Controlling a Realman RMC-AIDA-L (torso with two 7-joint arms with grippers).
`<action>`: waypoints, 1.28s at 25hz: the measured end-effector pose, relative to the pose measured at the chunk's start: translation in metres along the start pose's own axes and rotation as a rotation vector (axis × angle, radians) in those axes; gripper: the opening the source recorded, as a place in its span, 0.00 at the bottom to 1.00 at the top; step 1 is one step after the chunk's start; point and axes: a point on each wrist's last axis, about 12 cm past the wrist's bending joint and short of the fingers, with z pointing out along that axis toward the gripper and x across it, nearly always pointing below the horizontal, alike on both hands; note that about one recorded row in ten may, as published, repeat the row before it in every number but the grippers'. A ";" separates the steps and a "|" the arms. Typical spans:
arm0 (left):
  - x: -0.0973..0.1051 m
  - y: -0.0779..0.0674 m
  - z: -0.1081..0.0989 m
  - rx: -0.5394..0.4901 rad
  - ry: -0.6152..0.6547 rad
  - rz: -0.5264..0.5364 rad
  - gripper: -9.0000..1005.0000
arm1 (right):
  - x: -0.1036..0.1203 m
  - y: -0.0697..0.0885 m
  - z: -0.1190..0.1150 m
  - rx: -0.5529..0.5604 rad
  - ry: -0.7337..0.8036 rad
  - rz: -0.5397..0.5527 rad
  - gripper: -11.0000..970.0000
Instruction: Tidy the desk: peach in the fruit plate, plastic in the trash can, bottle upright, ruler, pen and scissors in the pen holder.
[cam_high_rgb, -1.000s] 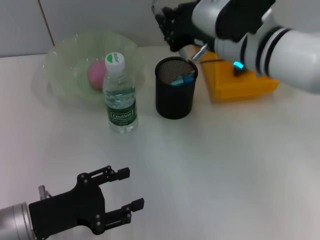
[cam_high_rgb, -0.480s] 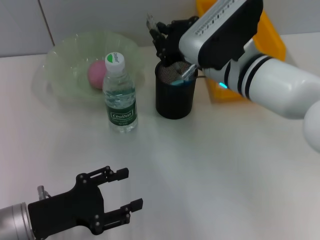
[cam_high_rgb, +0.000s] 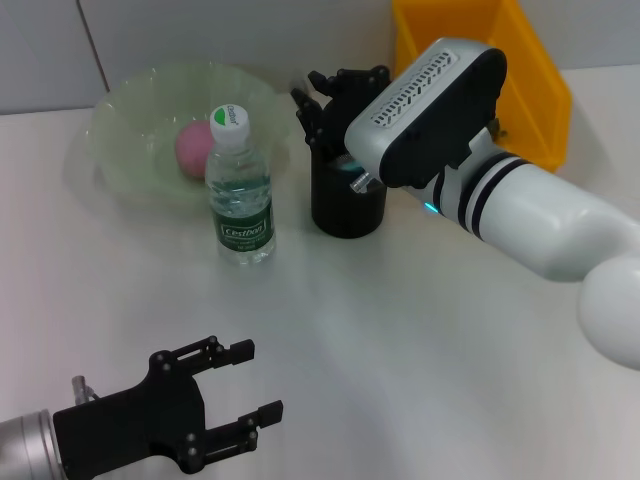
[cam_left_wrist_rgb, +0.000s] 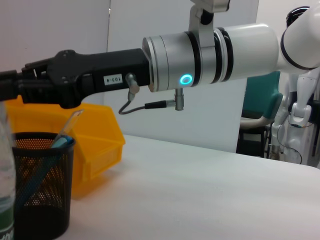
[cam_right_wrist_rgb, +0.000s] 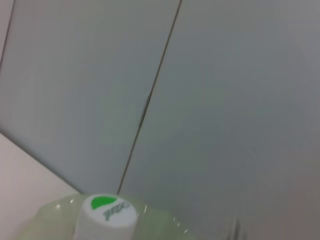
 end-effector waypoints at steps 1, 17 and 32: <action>0.000 0.000 0.000 -0.001 0.001 0.000 0.71 | 0.002 0.001 -0.001 0.000 0.003 0.008 0.19; -0.001 -0.001 -0.003 -0.006 -0.010 0.004 0.71 | -0.047 -0.010 -0.045 -0.057 -0.061 0.167 0.74; -0.005 0.002 -0.012 -0.024 -0.044 0.018 0.71 | -0.037 -0.065 -0.166 -0.508 -0.237 0.125 0.83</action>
